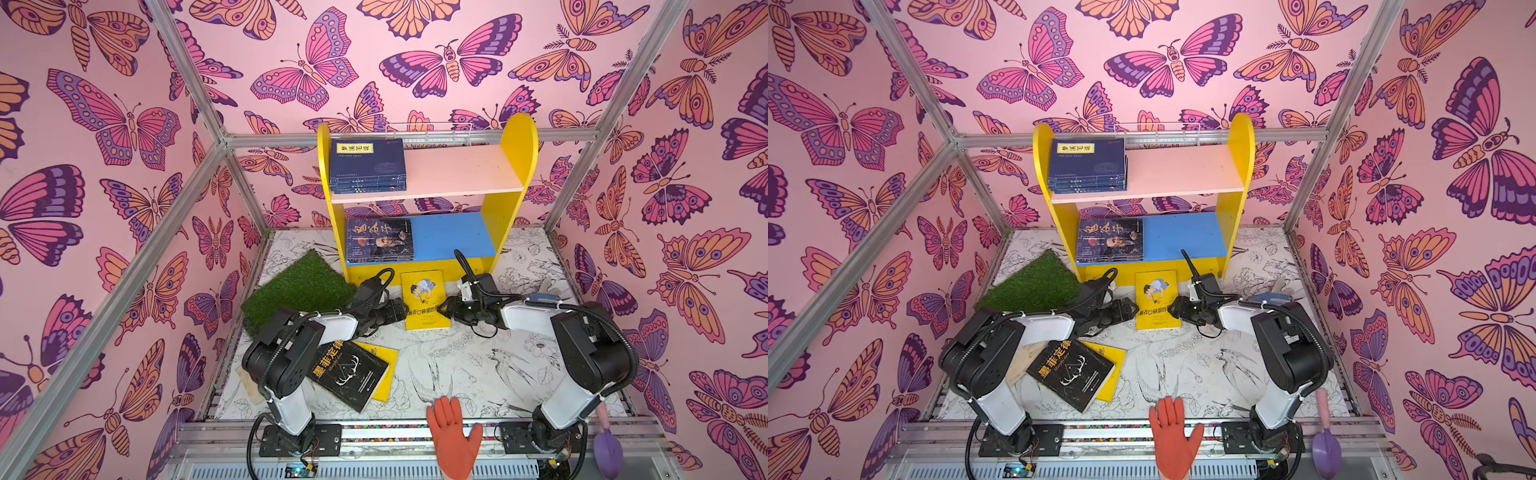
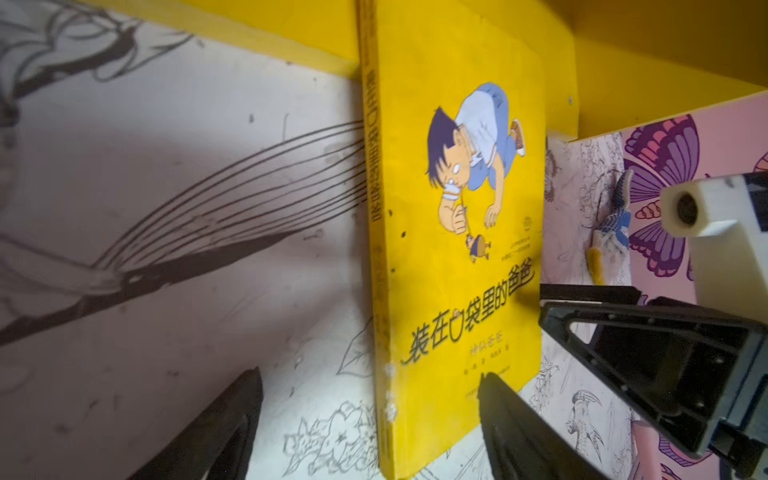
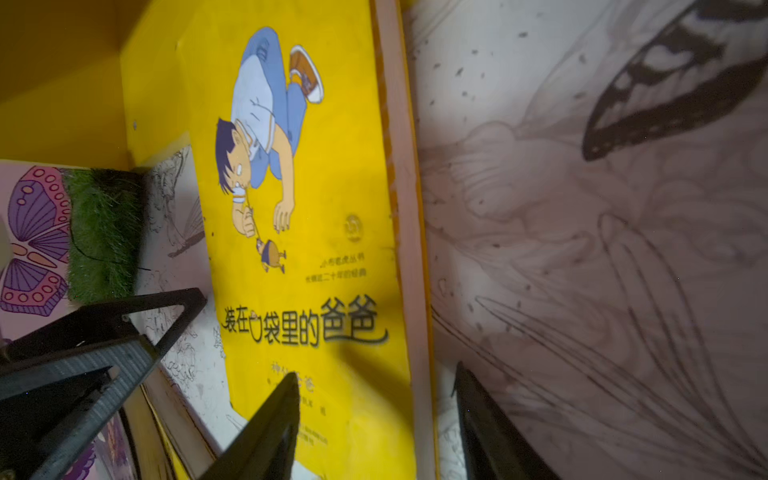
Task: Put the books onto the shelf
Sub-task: 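Open the right gripper and lower both grippers to the yellow picture book, then grip the yellow picture book with both grippers and tilt it upright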
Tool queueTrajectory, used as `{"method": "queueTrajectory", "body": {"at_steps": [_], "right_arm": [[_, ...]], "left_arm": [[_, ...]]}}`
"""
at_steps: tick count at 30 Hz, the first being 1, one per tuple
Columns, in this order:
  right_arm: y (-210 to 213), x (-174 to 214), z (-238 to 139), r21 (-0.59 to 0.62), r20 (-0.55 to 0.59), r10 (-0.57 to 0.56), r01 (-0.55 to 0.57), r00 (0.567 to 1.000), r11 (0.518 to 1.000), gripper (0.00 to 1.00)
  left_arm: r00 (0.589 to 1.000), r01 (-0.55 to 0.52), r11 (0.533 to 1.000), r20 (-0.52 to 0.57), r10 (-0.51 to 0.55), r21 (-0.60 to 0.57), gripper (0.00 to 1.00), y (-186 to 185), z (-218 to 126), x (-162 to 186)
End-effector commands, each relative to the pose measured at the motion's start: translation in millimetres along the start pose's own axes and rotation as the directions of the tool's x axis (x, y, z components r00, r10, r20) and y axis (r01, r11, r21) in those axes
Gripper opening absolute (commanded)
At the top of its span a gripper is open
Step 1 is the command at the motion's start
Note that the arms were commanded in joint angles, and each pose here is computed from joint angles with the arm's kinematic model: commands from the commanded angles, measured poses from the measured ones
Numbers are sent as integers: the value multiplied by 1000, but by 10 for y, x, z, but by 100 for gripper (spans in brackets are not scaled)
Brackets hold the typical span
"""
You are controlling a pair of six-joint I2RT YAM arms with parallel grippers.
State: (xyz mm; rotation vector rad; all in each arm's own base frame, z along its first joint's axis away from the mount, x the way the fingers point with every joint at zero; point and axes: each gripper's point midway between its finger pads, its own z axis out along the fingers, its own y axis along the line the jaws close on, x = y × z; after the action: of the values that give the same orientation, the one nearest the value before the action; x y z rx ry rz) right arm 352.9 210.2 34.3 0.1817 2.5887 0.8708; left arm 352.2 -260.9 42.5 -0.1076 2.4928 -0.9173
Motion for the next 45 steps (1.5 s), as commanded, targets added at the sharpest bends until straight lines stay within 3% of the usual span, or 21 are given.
{"method": "queueTrajectory", "body": {"at_steps": [1, 5, 10, 16, 23, 27, 30, 34, 36, 38, 41, 45], "right_arm": [[21, 49, 94, -48, -24, 36, -37, 999, 998, 59], [15, 106, 129, -75, -34, 63, -65, 997, 995, 58], [44, 142, 118, -104, -39, 82, -86, 996, 991, 57], [91, 153, 88, -132, -38, 92, -96, 995, 987, 57], [156, 94, -56, -134, -5, 90, -89, 996, 987, 57], [-65, 8, -294, -10, 88, 122, -122, 989, 993, 57], [-237, -134, -643, 54, 229, 154, -171, 961, 984, 58], [-292, -217, -980, 63, 342, 166, -199, 925, 978, 59], [-143, -257, -1087, -1, 369, 142, -153, 919, 988, 60], [193, -269, -1160, -154, 365, 99, -45, 926, 987, 61], [749, -204, -1316, -373, 327, 43, 87, 944, 924, 61], [1342, -17, -1547, -513, 319, -62, 227, 946, 828, 65]], "left_arm": [[996, -11, 999, -88, 14, 30, 83, 21, 149, 211], [980, -27, 991, -191, 53, 134, 82, -80, 297, 405], [968, -71, 965, -218, 128, 251, 77, -296, 280, 427], [963, -152, 900, -144, 228, 409, 52, -748, -28, 277], [959, -209, 869, -79, 271, 448, 0, -957, -240, 197], [944, -275, 841, -35, 328, 466, 0, -1084, -448, 207], [924, -310, 802, -35, 380, 510, 0, -1236, -669, 273], [908, -347, 754, 0, 418, 558, 0, -1415, -982, 309], [910, -382, 761, 72, 408, 524, 0, -1470, -1117, 187], [908, -416, 775, 176, 379, 477, 0, -1532, -1270, -13], [906, -394, 818, 327, 268, 420, 0, -1600, -1468, -360], [896, -293, 853, 436, 86, 432, 0, -1637, -1598, -685]]}}
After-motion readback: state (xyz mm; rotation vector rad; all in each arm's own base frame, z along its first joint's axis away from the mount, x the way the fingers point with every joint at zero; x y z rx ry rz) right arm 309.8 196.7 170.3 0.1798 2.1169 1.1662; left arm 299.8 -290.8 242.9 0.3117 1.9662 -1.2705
